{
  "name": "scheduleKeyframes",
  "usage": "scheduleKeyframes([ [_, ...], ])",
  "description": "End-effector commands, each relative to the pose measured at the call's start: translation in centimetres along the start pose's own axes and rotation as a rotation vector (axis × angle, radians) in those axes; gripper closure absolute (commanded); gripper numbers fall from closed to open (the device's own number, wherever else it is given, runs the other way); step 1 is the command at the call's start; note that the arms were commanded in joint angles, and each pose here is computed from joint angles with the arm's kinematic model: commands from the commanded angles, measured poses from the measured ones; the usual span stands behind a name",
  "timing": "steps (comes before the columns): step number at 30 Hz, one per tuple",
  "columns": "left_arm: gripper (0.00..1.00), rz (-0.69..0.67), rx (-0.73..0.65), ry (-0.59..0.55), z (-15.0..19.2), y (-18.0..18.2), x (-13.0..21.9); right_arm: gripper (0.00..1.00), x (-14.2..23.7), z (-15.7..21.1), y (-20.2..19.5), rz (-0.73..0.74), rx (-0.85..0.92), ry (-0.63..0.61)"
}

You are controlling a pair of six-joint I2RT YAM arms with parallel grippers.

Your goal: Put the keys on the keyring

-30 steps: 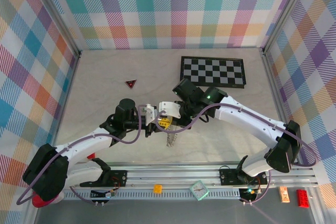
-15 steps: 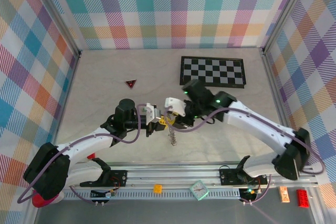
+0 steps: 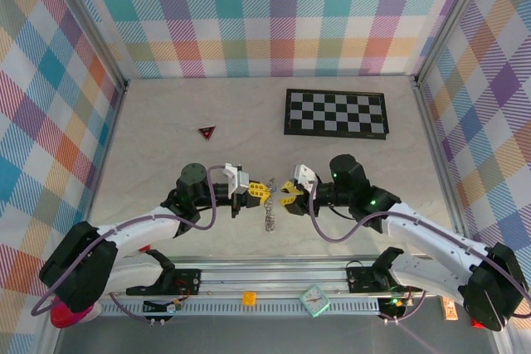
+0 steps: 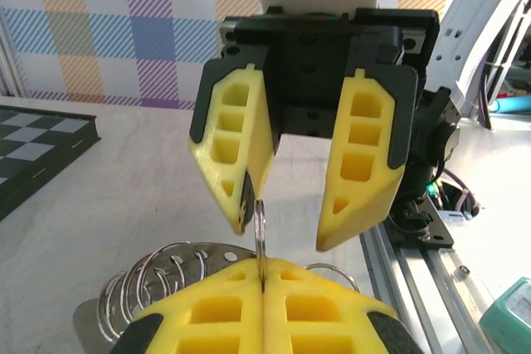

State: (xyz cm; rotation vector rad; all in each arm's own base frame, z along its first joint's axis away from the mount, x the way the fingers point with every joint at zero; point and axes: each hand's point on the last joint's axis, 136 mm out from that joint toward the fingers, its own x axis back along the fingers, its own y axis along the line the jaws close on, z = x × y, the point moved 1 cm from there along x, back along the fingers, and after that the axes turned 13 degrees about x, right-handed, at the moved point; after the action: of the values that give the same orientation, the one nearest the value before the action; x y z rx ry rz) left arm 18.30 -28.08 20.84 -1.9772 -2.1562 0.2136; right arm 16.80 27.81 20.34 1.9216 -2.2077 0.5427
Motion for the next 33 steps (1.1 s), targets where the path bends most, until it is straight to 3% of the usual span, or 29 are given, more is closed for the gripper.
scheduleKeyframes([
  [1,1.00,0.066,-0.045,-0.059,-1.4,-1.2,0.0,0.67,-0.2,-3.0,0.1,-0.035,0.015,-0.149],
  [17,1.00,0.097,-0.037,-0.071,-1.4,-1.5,-0.3,0.81,-0.9,-3.4,0.2,-0.083,-0.006,-0.174],
  [23,1.00,0.088,-0.029,-0.068,-1.2,-1.3,-0.3,1.00,-1.0,-3.6,0.2,-0.095,-0.005,-0.175],
  [27,0.67,0.004,-0.025,-0.067,-1.0,-0.4,0.0,1.00,-0.7,-2.9,0.2,-0.075,0.021,-0.114],
  [33,0.62,-0.132,-0.065,0.023,-0.5,0.4,0.9,1.00,0.2,-1.9,0.4,-0.089,0.086,0.046],
])
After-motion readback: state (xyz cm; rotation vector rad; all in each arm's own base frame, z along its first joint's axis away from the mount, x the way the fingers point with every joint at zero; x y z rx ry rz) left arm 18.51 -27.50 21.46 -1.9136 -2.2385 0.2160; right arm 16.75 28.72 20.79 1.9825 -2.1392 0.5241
